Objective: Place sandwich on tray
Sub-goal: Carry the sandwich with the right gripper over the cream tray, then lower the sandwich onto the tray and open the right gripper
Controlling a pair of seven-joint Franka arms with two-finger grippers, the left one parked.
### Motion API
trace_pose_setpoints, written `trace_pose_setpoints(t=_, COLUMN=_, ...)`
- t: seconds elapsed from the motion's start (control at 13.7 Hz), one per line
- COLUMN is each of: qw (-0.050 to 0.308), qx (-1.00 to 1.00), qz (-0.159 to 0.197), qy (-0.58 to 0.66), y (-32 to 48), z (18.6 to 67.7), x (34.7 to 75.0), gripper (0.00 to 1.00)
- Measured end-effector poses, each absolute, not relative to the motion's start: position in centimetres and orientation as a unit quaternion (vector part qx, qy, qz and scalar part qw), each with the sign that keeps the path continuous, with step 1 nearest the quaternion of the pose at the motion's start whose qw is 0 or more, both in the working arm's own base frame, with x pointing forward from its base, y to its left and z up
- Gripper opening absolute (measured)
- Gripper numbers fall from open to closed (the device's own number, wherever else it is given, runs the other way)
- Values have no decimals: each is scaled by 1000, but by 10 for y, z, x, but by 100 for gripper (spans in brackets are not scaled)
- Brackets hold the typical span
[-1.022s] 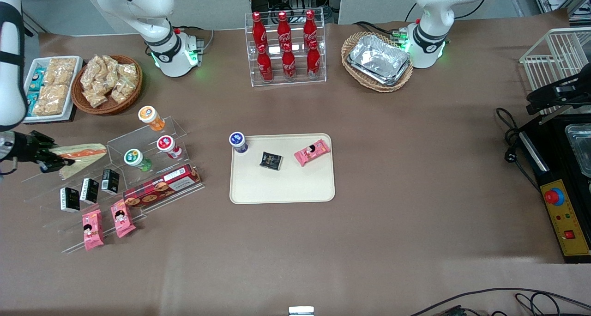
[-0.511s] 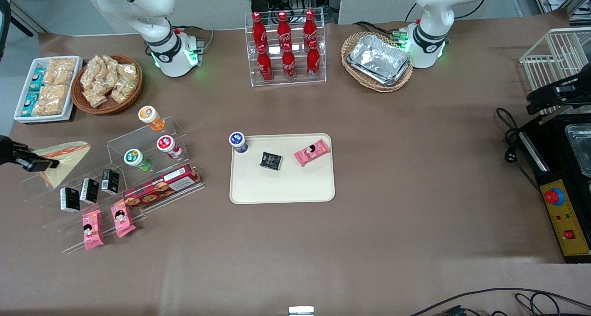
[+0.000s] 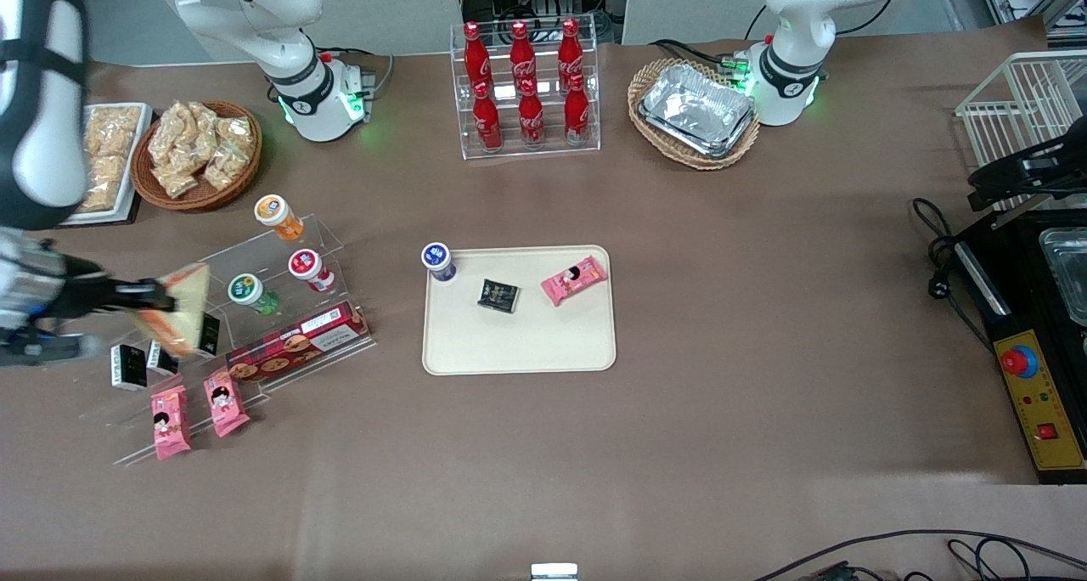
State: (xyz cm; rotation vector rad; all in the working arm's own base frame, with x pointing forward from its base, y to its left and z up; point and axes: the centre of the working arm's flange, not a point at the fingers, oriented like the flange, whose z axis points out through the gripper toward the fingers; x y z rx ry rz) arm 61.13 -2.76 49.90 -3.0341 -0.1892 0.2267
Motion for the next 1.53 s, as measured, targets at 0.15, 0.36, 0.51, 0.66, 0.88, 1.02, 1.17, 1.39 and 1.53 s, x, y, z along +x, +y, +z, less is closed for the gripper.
trace_pose_setpoints(t=0.15, qw=46, qx=-985, qz=72, qy=-150, y=31, z=500, x=612, gripper=33)
trace_pose_setpoints(t=0.36, qw=46, qx=-959, qz=61, qy=-272, y=93, z=501, x=608, gripper=33)
trace_pose_setpoints(t=0.51, qw=51, qx=-938, qz=56, qy=-339, y=133, z=501, x=602, gripper=33)
trace_pose_setpoints(t=0.66, qw=35, qx=-917, qz=46, qy=-395, y=180, z=499, x=595, gripper=33)
trace_pose_setpoints(t=0.88, qw=-1, qx=-879, qz=42, qy=-475, y=254, z=483, x=578, gripper=34)
trace_pose_setpoints(t=1.02, qw=-2, qx=-852, qz=45, qy=-522, y=295, z=465, x=567, gripper=34)
trace_pose_setpoints(t=1.17, qw=4, qx=-832, qz=50, qy=-552, y=328, z=446, x=556, gripper=34)
trace_pose_setpoints(t=1.39, qw=2, qx=-809, qz=47, qy=-587, y=371, z=416, x=543, gripper=35)
trace_pose_setpoints(t=1.53, qw=-12, qx=-795, qz=50, qy=-605, y=390, z=390, x=538, gripper=35)
